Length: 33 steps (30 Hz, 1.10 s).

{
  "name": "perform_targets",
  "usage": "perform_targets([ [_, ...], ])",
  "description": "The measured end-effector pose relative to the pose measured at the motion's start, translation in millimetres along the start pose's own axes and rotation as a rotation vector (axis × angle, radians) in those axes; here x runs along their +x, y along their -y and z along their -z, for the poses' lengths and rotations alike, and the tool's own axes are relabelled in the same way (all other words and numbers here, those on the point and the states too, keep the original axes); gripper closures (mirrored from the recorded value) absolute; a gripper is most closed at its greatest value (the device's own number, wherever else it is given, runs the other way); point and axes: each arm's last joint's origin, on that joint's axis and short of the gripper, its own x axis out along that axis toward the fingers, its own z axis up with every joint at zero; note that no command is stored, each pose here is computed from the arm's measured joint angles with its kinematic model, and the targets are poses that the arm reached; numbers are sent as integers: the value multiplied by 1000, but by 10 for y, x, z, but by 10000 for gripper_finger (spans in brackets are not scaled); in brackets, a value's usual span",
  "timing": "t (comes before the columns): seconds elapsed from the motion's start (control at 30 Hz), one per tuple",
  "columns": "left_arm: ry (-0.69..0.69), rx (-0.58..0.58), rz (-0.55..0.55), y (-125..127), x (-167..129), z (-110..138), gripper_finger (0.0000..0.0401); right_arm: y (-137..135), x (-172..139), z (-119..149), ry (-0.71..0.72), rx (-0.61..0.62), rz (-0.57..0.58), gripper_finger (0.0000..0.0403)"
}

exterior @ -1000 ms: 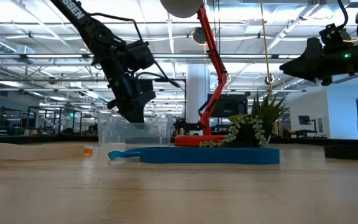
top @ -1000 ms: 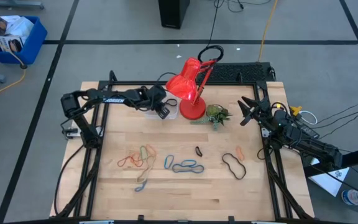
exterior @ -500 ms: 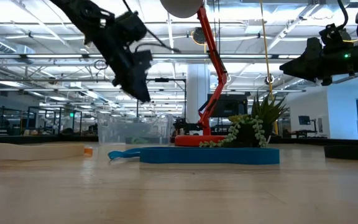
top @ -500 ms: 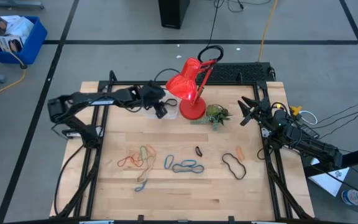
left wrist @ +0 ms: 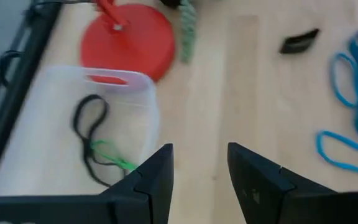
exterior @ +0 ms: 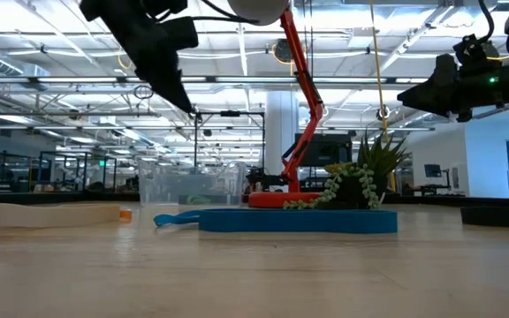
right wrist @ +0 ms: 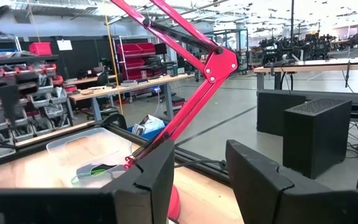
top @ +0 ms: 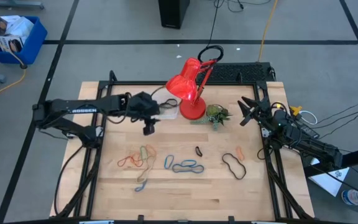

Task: Pick and place rubber bands into bin
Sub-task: Put the middle orange rubber band into the transparent bin

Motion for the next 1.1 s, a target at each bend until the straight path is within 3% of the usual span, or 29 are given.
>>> perform_targets([
  [0.3,-21,102,101,451,5,5,242,-1,3,1,-1,0,1,261],
  [0.53,-8,232,78,719,-37,18,242,-1,3,1,-2,1,1,261],
  [0.87,-129,334,94,931,260,115,242,-1,5,4,-5,7,0,261],
  [1.1,-275,325,86,957,415,250,242,-1,5,10,-11,5,-1,261],
])
